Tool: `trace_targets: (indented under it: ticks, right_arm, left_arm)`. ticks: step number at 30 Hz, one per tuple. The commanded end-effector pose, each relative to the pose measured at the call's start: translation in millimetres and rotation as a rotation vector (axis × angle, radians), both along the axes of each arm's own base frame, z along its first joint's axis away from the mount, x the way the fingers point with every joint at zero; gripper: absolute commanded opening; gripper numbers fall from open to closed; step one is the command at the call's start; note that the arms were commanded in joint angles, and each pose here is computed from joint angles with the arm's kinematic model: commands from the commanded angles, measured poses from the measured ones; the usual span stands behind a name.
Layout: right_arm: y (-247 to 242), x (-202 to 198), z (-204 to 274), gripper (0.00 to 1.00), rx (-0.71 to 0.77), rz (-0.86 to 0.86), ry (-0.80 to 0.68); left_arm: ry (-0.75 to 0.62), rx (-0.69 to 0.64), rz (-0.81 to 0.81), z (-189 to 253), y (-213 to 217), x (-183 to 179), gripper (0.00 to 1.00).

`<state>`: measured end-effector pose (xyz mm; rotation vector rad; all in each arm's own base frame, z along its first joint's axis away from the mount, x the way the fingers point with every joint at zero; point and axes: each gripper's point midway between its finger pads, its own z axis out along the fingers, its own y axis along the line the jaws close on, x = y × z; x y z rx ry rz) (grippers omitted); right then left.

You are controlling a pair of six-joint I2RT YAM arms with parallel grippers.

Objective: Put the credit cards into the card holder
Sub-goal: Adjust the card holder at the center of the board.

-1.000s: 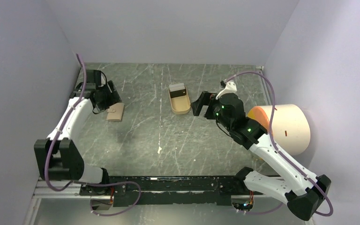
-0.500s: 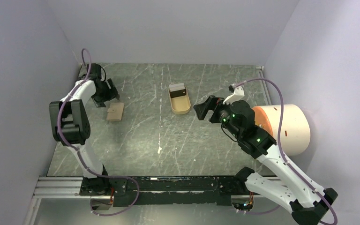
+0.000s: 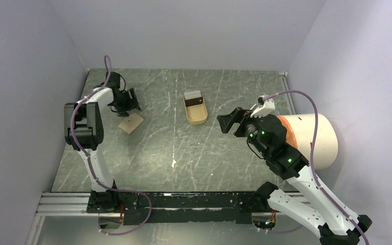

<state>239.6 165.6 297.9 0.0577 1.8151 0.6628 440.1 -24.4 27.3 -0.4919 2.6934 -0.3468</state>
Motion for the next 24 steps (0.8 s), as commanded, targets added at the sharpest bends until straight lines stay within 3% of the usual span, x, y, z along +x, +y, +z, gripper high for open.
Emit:
trace_targets:
  ticks: [1, 5, 8, 16, 24]
  right_arm:
    - [-6.3, 2.4, -8.6, 1.00, -0.003, -0.037, 0.012]
    - [-11.2, 6.5, -9.7, 1.00, -0.026, -0.069, 0.015]
    - [-9.9, 7.9, -7.0, 1.00, -0.035, -0.063, 0.013]
    - [-3.2, 7.9, -8.6, 1.00, -0.009, -0.040, 0.012]
    - [4.8, 10.1, -13.0, 1.00, -0.006, -0.013, 0.017]
  left_arm:
    - [-0.034, -0.177, -0.152, 15.5, -90.3, -25.1, 0.73]
    - [-0.069, -0.307, -0.291, 40.7, -158.8, -56.2, 0.70]
    - [-0.134, -0.304, -0.280, 63.3, -169.1, -68.3, 0.69]
    - [-0.177, -0.092, 0.039, 93.6, -104.7, -72.1, 0.67]
    - [-0.203, -0.160, 0.404, 88.3, -60.4, -93.4, 0.50]
